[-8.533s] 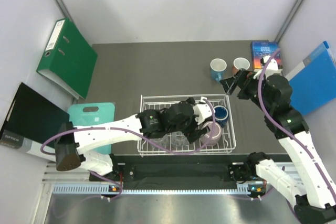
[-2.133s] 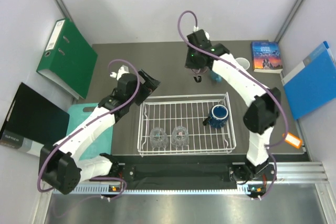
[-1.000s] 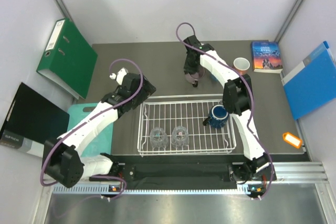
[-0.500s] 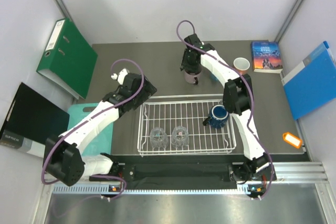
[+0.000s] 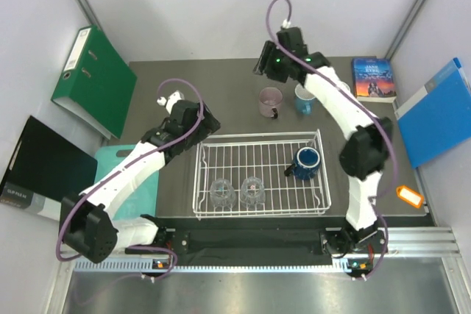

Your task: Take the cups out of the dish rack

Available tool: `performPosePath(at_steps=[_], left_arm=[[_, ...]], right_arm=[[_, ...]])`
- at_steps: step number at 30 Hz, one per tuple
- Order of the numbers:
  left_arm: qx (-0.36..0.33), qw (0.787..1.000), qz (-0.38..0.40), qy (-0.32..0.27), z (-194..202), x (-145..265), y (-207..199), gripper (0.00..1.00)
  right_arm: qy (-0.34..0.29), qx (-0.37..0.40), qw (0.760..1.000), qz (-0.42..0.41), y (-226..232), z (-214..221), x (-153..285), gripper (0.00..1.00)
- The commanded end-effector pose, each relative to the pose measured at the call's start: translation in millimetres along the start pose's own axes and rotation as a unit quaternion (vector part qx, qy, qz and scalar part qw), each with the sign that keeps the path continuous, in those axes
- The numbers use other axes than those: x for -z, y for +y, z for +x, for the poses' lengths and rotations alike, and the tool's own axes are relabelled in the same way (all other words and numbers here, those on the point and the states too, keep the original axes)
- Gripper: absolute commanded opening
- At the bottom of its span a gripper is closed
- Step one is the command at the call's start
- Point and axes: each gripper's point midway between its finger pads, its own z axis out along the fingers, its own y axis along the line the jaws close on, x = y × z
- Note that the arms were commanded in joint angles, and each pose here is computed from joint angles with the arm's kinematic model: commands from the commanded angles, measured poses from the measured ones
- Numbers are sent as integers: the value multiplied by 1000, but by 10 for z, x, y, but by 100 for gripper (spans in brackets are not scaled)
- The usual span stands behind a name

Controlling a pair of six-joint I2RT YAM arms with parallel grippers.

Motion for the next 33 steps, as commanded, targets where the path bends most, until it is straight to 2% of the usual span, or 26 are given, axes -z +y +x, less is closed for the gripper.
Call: performPosePath(at_steps=[1,3,4,6,7,9,10,12,13,18,25,31,33], left_arm=[[-58,993,102,-1,-70,191,-549,99],[-115,981,156,10,-1,265,-828,99],[-169,967,187,35,209,284,-971,99],[-221,946,231,48,345,381,-1246,99],[-276,926,248,67,583,367,-1333,99],[-321,907,264,61,664,428,-1549,99],[-364,891,259,75,872,390,-1566,99],[-388,887,244,45,827,384,-1723,99],[-395,888,232,47,896,320,-1732,99],[-373,904,207,15,798,190,-1777,99],[-343,921,186,-8,695,238,-1621,98],[-323,935,139,-33,615,251,-1224,84],[-316,938,136,-33,603,280,-1165,83]], right_arm=[[-137,29,983,-117,501,-567,1306,57],[-137,45,983,-111,320,-366,1392,58],[-165,50,977,-124,330,-405,1746,58],[-161,68,979,-109,123,-197,1828,58],[-186,72,974,-109,83,-226,2099,58],[-187,83,974,-95,-84,-90,2195,59],[-203,84,970,-104,-91,-77,2416,59],[-204,85,970,-97,-198,19,2495,61],[-216,83,968,-99,-222,25,2621,63],[-194,84,974,-80,-348,166,2580,63],[-197,86,973,-80,-332,128,2530,64],[-185,83,975,-90,-253,116,2382,64],[-184,79,975,-93,-226,100,2331,63]])
